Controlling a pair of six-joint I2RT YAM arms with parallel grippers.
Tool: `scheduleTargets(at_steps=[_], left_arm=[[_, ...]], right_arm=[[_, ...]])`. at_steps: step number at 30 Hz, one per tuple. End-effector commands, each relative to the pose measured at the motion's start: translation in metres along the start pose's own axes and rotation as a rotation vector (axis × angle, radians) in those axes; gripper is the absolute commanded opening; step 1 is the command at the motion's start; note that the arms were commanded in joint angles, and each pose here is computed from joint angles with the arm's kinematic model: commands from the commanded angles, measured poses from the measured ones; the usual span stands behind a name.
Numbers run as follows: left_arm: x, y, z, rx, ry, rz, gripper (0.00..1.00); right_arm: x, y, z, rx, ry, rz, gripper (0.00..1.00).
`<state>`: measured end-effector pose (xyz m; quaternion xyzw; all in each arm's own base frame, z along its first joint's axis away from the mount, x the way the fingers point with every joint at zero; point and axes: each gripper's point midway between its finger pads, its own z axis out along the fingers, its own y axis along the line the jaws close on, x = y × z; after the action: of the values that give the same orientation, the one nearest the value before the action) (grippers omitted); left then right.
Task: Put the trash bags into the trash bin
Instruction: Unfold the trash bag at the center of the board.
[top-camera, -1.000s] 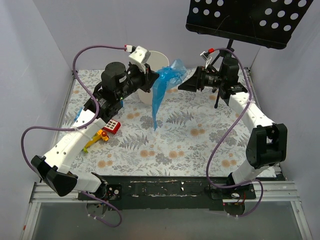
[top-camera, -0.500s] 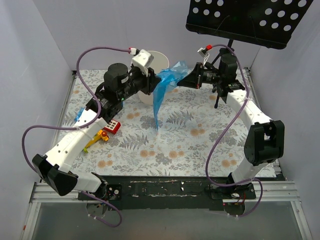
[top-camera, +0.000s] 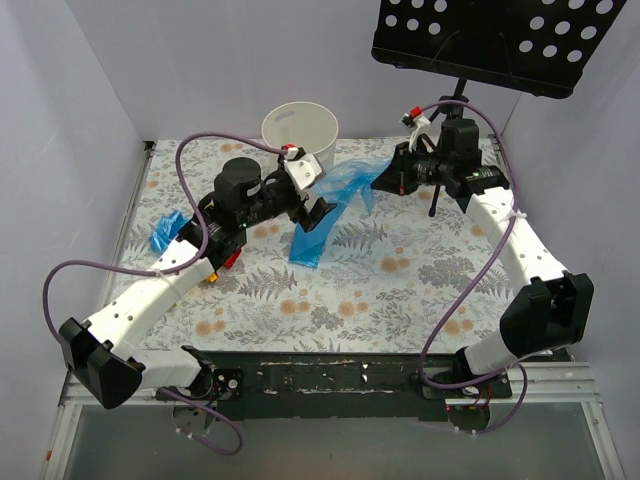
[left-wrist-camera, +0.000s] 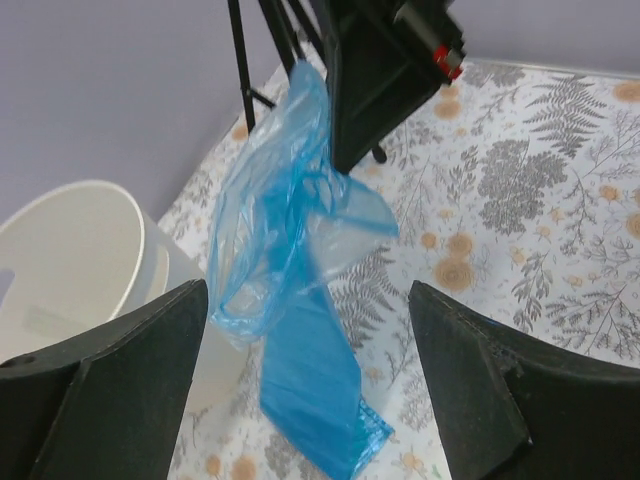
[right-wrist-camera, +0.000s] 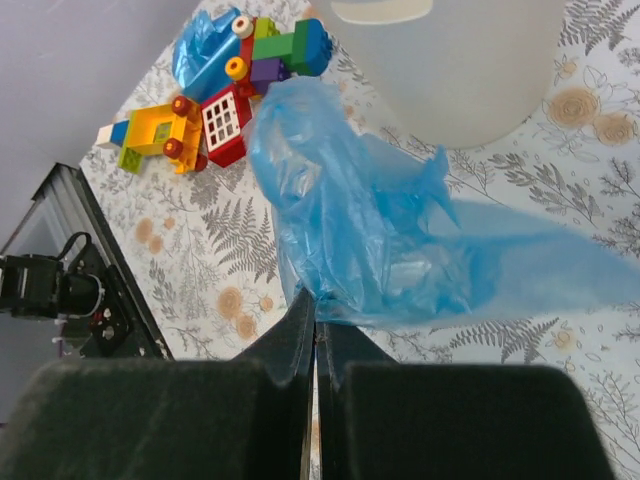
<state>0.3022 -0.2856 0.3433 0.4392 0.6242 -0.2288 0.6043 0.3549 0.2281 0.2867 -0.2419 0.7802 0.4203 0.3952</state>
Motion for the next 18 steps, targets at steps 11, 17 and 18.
scheduleTargets(at_steps=[11,17,18], left_arm=[[-0.018,0.006,0.061,0.073,-0.103,0.149,0.77],[-0.009,-0.004,0.067,0.149,-0.067,0.169,0.73],[-0.008,-0.006,0.066,0.158,-0.062,0.164,0.74]], right_arm=[[-0.004,0.051,-0.009,-0.053,0.027,-0.294,0.01],[-0.001,0.063,-0.01,-0.078,0.037,-0.389,0.01],[0.0,0.064,-0.01,-0.081,0.038,-0.401,0.01]])
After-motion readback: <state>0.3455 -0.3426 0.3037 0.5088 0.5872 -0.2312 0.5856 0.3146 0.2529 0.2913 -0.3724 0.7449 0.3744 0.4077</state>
